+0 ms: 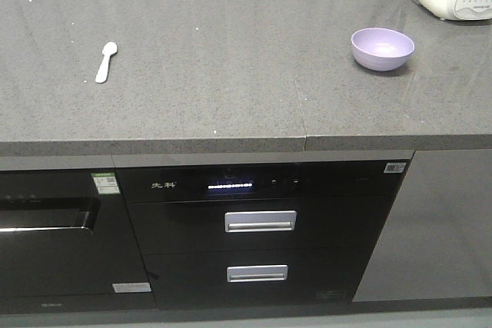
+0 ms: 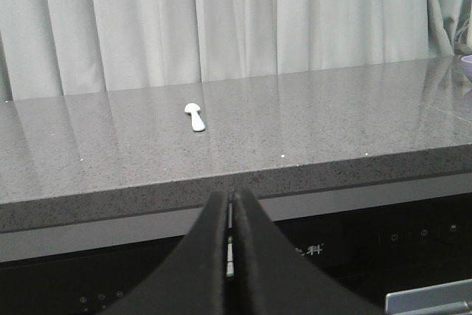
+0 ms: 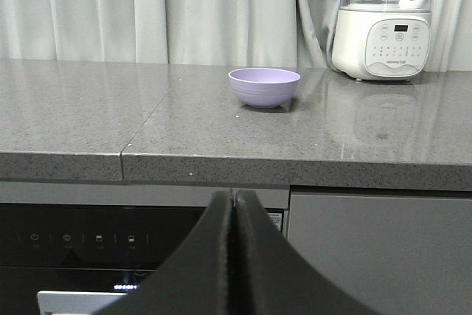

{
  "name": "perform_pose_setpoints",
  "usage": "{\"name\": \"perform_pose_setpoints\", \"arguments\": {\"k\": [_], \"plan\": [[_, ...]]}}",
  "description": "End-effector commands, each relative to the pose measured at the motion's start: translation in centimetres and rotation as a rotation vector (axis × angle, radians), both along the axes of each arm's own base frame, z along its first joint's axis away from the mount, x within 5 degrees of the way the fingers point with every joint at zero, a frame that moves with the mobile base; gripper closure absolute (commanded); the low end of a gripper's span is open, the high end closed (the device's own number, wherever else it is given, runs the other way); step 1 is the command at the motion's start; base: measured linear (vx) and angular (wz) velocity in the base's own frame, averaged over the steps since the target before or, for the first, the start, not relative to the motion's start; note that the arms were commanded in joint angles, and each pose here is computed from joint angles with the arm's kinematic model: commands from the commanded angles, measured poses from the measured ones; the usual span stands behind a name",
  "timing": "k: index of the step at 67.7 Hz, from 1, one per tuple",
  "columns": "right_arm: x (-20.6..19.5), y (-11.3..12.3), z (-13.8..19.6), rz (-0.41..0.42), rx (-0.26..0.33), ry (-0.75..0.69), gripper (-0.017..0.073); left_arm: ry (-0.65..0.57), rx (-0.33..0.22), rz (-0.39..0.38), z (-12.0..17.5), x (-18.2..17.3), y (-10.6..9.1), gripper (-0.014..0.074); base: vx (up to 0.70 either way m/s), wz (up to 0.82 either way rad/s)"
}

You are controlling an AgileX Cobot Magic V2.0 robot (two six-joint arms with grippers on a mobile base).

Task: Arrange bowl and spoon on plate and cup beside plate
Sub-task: 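Drive the base toward the counter holding the spoon and bowl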

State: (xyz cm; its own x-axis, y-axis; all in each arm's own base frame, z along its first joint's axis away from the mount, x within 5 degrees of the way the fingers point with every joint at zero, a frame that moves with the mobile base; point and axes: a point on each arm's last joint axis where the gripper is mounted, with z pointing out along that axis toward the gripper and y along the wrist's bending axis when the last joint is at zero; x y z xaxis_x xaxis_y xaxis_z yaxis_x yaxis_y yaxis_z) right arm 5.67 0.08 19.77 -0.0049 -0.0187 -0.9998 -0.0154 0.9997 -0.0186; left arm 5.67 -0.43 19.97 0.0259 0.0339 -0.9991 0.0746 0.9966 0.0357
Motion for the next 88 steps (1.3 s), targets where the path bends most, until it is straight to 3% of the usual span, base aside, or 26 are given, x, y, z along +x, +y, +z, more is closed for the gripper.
{"name": "perform_pose_setpoints", "arguments": {"k": [1,88], "plan": [[-0.12,0.00,0.64,-0.003,-0.010,-0.087,0.0564,-0.107,-0.022,-0.006,1.62,-0.25,0.00,0.0600,0.11,-0.05],[-0.12,0.00,0.64,-0.003,-0.010,-0.087,0.0564,-0.107,-0.022,-0.006,1.62,-0.25,0.00,0.0600,0.08,-0.02]]}}
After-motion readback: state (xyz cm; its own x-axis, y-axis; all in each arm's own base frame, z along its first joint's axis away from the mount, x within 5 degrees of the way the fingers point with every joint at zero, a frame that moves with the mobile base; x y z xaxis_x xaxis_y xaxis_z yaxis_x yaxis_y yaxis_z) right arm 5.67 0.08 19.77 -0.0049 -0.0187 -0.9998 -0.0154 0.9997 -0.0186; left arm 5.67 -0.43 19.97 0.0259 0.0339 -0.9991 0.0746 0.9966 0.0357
